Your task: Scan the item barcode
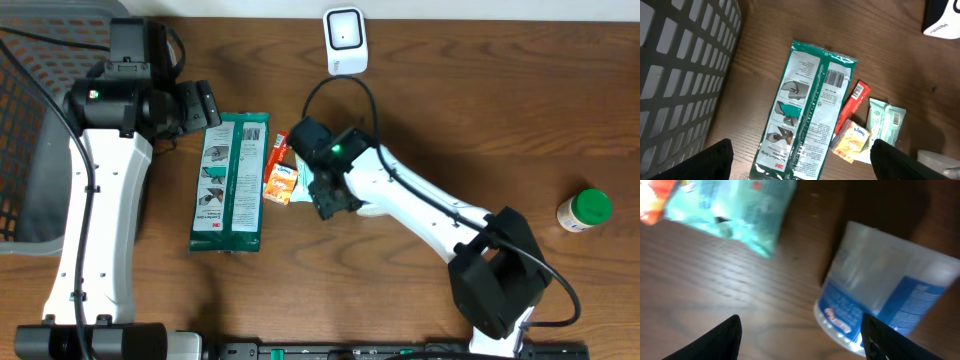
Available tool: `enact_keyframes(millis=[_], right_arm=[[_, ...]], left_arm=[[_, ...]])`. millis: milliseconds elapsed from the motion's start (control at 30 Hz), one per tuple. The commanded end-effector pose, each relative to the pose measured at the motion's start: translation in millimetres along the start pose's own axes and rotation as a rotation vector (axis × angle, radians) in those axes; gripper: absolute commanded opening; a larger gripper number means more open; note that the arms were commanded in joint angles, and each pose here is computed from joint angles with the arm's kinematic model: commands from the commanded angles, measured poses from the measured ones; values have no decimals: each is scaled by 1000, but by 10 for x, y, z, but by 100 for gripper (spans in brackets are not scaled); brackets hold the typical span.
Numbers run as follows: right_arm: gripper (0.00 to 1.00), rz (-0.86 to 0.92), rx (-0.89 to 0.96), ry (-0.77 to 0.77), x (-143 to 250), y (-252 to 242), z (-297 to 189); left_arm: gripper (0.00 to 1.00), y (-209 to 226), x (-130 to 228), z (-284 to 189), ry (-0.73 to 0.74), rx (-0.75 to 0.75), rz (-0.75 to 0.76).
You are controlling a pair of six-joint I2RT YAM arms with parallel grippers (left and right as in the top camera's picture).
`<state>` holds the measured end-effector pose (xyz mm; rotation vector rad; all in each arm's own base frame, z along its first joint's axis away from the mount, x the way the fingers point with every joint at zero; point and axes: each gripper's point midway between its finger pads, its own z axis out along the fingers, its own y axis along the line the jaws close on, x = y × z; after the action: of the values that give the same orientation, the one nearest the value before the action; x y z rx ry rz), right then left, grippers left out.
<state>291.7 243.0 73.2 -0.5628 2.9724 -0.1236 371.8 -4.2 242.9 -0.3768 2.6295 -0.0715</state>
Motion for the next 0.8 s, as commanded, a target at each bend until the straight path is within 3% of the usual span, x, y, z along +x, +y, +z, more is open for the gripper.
enact_keyframes(millis=[0, 433, 767], right_arm=[[73, 40, 28, -5, -31, -149, -5], [84, 92, 50, 35, 27, -315, 12], [84, 111, 91, 74, 158, -410, 113]], left_arm=[[88, 3, 13, 33, 12, 2, 3], [88, 2, 12, 32, 12, 2, 3], [88, 3, 13, 33, 12, 2, 3]])
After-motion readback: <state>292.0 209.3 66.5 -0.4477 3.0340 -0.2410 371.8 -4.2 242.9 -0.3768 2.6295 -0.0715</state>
